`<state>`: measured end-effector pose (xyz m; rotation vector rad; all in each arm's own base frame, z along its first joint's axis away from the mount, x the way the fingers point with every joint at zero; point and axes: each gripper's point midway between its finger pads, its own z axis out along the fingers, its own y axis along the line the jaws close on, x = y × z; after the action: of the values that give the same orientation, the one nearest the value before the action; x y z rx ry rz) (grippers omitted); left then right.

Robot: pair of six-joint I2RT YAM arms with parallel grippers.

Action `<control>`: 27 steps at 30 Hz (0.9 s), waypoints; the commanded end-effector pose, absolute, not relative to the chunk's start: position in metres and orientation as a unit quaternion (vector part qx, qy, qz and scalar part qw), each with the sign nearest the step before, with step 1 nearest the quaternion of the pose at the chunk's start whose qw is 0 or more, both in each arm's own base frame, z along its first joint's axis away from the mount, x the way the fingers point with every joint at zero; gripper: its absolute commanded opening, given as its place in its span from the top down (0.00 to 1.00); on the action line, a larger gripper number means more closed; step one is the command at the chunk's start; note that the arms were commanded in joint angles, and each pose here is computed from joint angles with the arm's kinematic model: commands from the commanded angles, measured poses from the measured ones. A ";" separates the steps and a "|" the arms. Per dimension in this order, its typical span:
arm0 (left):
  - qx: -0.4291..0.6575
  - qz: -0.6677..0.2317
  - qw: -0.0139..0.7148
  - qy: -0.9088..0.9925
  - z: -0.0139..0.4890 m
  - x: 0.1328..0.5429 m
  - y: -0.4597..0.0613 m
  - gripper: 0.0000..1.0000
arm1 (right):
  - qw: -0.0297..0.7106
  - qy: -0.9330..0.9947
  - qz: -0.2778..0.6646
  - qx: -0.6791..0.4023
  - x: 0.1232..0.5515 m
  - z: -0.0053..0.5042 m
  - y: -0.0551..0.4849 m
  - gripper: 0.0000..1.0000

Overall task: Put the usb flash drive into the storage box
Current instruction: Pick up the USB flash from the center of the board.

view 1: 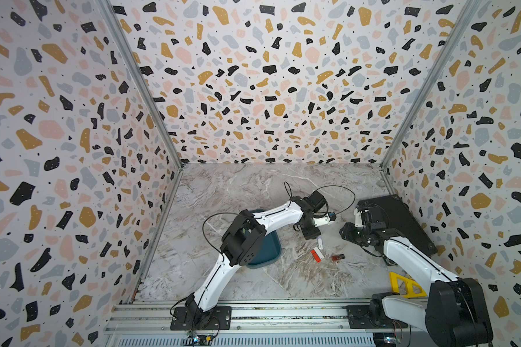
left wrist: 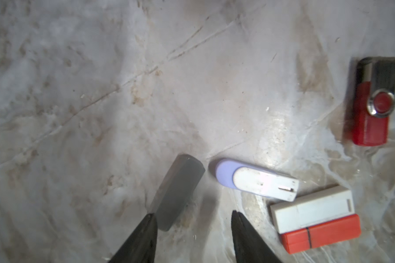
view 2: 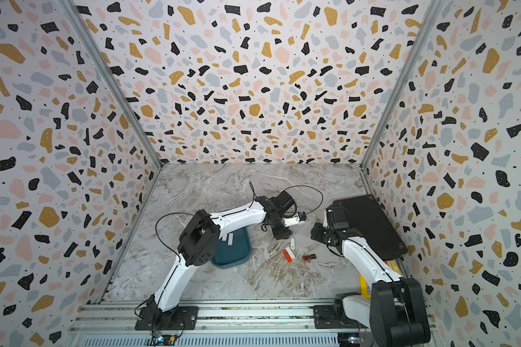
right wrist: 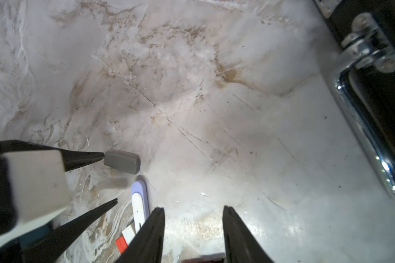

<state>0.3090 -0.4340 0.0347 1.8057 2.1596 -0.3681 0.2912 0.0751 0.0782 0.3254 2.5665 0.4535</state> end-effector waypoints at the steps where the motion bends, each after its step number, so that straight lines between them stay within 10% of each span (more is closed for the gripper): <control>1: 0.641 -0.127 0.157 0.741 0.036 0.316 -0.438 0.44 | 0.259 0.941 0.178 0.123 0.295 0.083 0.077 0.53; 27: 0.628 -0.094 0.162 0.755 0.010 0.326 -0.431 0.53 | 0.241 0.944 0.190 0.123 0.296 0.074 0.083 0.52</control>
<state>0.3277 -0.4396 0.0214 1.7971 2.1158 -0.3015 0.2926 0.0827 0.0689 0.3297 2.5956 0.5063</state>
